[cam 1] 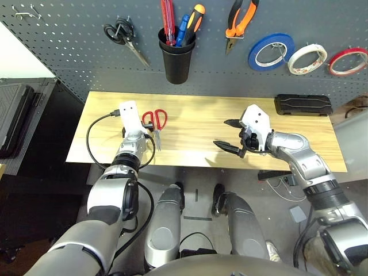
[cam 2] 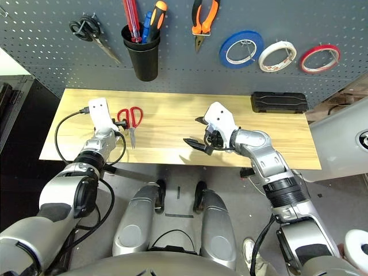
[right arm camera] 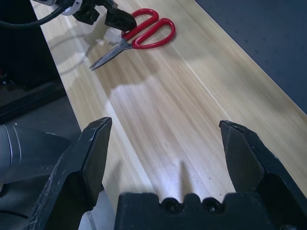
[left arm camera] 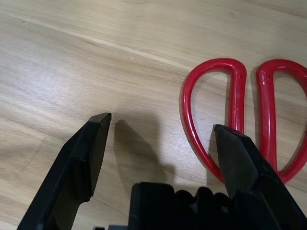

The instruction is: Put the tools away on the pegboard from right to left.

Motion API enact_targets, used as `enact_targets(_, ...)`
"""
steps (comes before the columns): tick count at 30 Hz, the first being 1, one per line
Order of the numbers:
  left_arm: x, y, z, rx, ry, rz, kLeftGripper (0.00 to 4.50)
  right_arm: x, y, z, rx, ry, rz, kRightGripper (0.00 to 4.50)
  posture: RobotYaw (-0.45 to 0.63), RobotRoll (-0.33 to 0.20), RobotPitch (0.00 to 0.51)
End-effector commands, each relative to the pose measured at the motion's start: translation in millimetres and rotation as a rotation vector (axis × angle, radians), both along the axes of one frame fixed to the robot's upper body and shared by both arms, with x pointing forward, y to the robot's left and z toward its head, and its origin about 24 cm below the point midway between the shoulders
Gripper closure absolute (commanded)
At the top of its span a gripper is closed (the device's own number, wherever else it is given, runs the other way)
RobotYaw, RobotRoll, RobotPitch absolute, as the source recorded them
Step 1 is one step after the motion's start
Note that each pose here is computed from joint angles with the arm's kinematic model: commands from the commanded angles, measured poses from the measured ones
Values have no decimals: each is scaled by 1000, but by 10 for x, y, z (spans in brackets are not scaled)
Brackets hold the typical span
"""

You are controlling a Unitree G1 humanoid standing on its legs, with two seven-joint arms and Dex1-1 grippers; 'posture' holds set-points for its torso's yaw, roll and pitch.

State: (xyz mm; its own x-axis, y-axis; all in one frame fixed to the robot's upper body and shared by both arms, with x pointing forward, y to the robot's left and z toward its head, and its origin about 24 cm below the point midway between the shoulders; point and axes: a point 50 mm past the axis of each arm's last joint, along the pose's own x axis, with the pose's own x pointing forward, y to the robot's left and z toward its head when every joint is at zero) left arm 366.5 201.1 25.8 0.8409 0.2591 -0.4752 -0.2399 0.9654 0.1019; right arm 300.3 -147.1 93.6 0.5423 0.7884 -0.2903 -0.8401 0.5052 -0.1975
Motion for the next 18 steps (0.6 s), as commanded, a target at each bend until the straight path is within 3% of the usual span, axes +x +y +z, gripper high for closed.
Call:
enact_targets(1,-92,-51,-174,-17,84,-8,580,-5,-35,66,9,-13,-15,0,94,0,282)
enact_targets(11,-71,-153,-156,-78,44,1,4381,4,-41,85,15,-35,-16,0,109,0,274)
enact_targets(18,-29,-192,-69,-88,-14,23,4474,5,-26,70,36,-36,-1,0,130,0,266)
